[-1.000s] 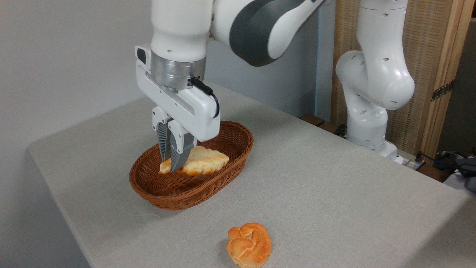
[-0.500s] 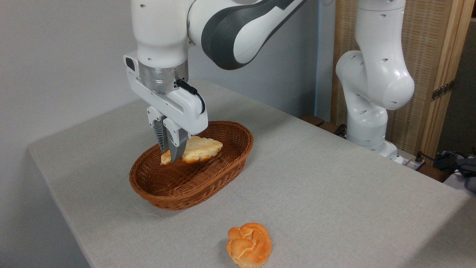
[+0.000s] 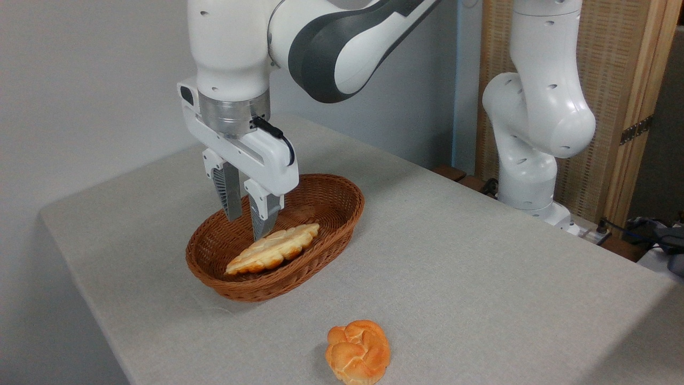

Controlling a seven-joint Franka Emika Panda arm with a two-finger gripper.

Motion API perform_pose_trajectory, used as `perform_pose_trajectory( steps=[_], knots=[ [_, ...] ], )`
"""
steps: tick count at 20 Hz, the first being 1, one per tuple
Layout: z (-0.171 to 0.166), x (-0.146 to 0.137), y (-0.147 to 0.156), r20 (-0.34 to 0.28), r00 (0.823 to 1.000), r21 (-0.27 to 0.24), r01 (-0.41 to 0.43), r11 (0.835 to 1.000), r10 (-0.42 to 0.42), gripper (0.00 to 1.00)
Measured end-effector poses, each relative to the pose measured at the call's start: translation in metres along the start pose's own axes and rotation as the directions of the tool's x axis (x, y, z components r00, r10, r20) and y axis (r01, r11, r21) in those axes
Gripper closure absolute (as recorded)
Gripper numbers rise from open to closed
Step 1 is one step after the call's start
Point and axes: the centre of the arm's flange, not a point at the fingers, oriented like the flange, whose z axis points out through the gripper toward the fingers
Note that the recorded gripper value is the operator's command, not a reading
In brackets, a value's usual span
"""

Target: Put bread into the basket

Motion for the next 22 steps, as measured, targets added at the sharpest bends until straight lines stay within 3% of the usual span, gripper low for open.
perform_pose_trajectory(
  steps=[4,11,18,22],
  knots=[
    [-0.014,-0.001,-0.008,-0.023,1.000,0.019,0.010,1.000,-0.009,0.00],
    [-0.048,-0.017,-0.044,-0.011,1.000,0.142,0.016,0.990,-0.015,0.00],
    [-0.057,-0.031,-0.064,-0.001,0.997,0.155,-0.077,0.985,0.078,0.00],
    [-0.059,-0.035,-0.069,-0.002,0.997,0.158,-0.070,0.985,0.072,0.00]
  ],
)
